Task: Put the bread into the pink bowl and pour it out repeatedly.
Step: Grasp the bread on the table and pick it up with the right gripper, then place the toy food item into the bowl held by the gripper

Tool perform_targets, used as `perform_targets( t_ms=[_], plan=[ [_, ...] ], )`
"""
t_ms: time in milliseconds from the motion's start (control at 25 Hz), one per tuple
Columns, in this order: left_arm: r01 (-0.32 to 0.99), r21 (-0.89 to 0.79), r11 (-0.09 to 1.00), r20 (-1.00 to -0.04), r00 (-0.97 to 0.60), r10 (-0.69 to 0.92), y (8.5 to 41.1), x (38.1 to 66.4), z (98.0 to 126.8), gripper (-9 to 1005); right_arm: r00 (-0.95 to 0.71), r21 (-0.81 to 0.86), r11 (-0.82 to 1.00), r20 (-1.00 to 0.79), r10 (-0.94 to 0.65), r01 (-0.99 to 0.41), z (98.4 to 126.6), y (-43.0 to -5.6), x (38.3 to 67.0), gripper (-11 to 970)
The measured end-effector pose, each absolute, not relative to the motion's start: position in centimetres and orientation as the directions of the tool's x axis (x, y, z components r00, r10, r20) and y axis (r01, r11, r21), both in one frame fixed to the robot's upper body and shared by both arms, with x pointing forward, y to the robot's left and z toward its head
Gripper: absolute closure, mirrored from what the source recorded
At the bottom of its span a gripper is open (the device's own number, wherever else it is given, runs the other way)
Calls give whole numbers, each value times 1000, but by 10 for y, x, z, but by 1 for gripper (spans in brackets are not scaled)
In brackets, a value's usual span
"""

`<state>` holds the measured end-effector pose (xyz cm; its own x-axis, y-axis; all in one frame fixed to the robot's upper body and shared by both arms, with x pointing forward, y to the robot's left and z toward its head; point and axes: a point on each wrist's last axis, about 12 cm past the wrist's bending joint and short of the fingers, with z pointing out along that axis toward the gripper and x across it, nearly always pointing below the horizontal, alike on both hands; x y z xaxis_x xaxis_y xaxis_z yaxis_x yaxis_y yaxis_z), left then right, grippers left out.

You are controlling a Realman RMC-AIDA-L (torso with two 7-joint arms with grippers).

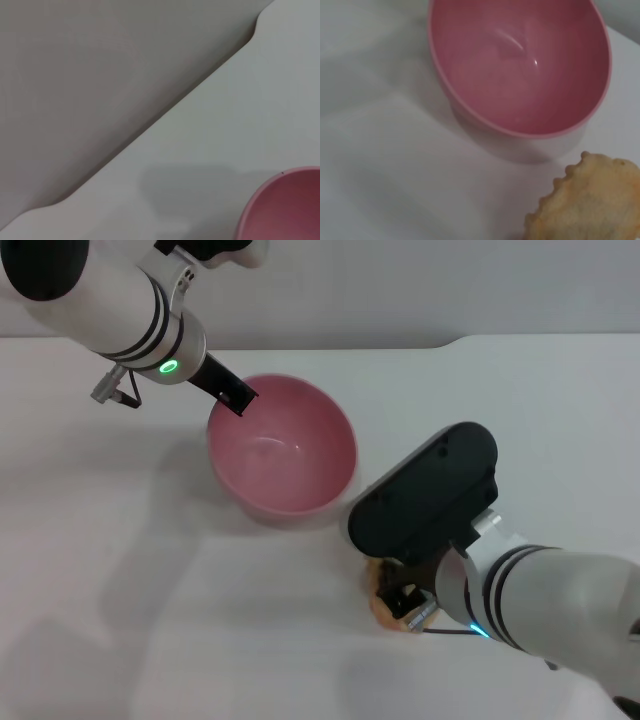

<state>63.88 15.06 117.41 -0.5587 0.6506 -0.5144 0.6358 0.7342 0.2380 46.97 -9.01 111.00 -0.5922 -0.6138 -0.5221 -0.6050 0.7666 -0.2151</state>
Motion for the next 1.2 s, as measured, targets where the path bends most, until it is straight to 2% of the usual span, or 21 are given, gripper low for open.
perform_targets(
  t_ms=[640, 1200],
  plan=[
    [636, 242, 733, -523, -551, 651, 149, 640, 1175, 953, -478, -294, 749, -620, -622, -593, 1164, -82, 466, 795],
    [671, 221, 708, -525, -530, 666, 135, 631, 1171, 953, -377, -376, 707, -646, -664, -599, 1154, -70, 505, 822]
  ],
)
